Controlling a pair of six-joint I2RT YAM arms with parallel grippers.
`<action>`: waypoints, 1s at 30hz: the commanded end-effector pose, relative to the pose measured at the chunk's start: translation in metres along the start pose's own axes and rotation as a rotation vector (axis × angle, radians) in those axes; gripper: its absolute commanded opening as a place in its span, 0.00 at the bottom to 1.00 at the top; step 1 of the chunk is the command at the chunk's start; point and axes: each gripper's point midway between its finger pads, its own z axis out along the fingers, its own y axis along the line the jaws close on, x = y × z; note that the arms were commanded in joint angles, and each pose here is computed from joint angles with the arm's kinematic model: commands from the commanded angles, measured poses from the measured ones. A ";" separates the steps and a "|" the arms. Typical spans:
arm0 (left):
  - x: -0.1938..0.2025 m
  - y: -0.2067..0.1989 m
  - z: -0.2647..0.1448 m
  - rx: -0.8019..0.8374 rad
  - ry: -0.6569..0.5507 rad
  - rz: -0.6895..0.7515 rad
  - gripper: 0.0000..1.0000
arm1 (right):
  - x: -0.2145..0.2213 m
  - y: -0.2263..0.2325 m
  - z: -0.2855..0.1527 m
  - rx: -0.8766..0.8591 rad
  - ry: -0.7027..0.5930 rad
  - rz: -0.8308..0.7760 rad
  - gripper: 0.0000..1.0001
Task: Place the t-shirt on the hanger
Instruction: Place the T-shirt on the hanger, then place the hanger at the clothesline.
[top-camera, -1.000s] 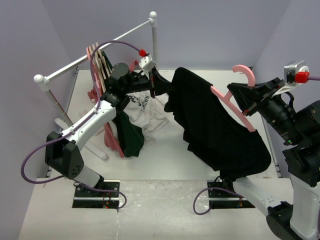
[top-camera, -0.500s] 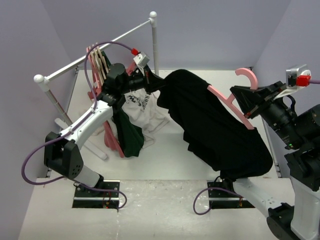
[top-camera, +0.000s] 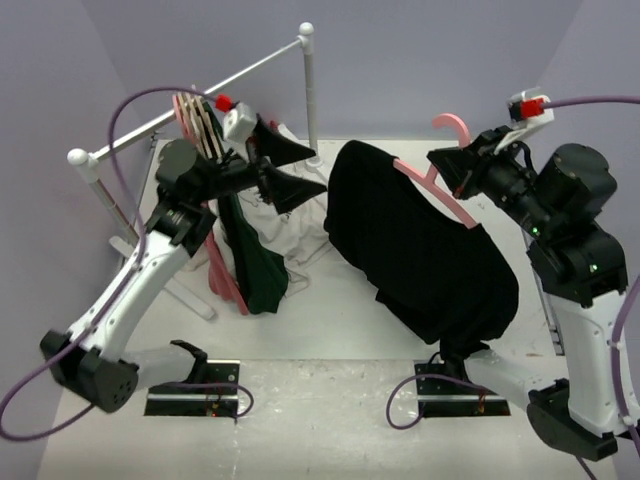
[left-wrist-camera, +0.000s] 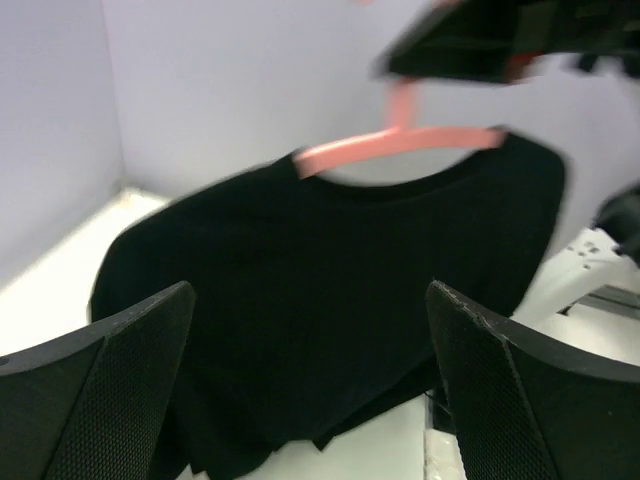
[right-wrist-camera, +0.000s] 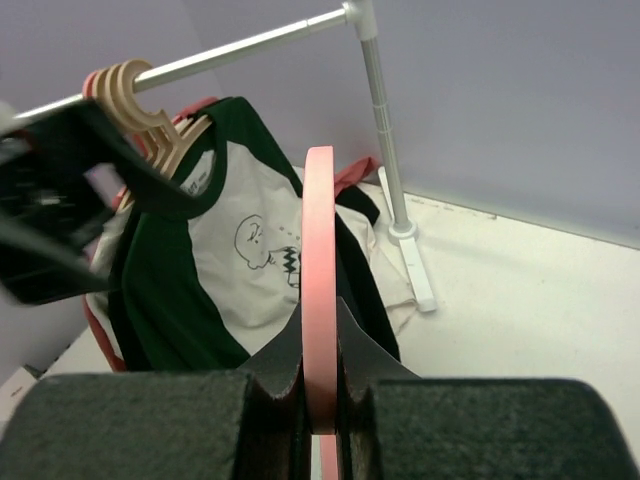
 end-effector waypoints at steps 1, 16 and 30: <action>0.002 -0.064 -0.038 0.104 0.020 0.141 1.00 | -0.012 0.016 0.040 -0.120 -0.044 -0.001 0.00; -0.005 -0.034 -0.170 -0.647 -0.123 0.402 1.00 | -0.034 0.080 0.219 -0.276 -0.148 -0.158 0.00; 0.076 -0.020 -0.151 -0.509 -0.062 0.290 1.00 | -0.028 0.114 0.315 -0.314 -0.346 -0.278 0.00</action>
